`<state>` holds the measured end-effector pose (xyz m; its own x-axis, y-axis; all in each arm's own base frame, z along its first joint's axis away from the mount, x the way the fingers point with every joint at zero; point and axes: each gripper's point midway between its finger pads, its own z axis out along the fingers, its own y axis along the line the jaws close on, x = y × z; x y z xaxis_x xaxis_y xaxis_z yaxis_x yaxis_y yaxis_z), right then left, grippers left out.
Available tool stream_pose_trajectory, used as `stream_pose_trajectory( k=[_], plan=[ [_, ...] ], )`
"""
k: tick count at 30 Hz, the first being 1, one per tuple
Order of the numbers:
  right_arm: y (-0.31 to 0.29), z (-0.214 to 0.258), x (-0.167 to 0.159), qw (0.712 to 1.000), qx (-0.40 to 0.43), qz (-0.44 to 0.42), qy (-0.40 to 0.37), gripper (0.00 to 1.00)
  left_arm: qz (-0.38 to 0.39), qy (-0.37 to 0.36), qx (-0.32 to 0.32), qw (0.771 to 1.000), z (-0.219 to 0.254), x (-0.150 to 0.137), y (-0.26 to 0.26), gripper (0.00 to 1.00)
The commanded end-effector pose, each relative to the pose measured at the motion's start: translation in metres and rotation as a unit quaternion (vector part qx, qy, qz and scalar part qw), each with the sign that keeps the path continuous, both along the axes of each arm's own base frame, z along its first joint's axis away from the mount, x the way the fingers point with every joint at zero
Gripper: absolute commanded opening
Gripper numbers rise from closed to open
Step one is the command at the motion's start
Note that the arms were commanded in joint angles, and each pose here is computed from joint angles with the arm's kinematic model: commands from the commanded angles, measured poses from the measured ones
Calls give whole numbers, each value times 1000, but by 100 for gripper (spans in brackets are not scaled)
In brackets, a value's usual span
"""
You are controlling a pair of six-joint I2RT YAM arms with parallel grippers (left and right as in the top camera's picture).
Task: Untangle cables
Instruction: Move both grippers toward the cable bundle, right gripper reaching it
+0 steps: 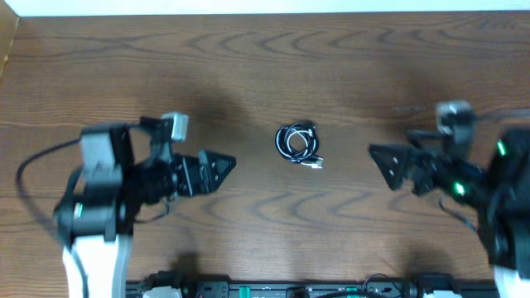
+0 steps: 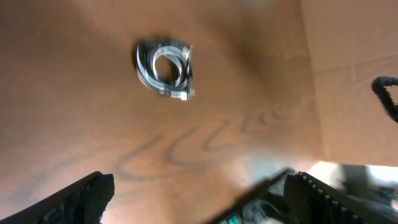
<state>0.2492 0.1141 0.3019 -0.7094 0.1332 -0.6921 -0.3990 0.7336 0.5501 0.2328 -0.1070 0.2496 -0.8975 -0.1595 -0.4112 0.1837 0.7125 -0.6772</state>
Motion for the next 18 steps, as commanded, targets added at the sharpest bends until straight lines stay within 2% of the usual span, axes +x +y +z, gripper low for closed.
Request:
stream_pose_trajectory(
  k=[1, 3, 5, 6, 7, 11, 14, 18],
  plan=[
    [35, 7, -7, 987, 90, 125, 32, 99, -10, 76, -48, 996, -14, 12, -10, 93],
    [40, -9, 4, 984, 98, 134, 67, 99, -1, 122, -57, 991, -29, 17, -10, 93],
    [46, -36, 17, 981, 85, 131, 115, 94, -7, 155, -58, 986, -44, 23, -13, 93],
    [48, -56, 24, 979, 68, 119, 149, 86, -13, 165, -53, 985, -53, 26, -14, 93],
    [49, -68, 28, 978, 55, 108, 170, 83, -10, 177, -40, 983, -62, 28, -13, 93],
    [53, -136, 43, 963, -42, 37, 265, 83, 10, 246, 36, 969, -107, 29, -2, 93],
    [65, -180, 53, 946, -101, -9, 307, 77, -4, 291, 49, 956, -128, 23, -7, 93],
    [87, -211, 55, 930, -111, -41, 347, 70, -18, 314, 57, 948, -141, 20, -14, 93]
  ],
)
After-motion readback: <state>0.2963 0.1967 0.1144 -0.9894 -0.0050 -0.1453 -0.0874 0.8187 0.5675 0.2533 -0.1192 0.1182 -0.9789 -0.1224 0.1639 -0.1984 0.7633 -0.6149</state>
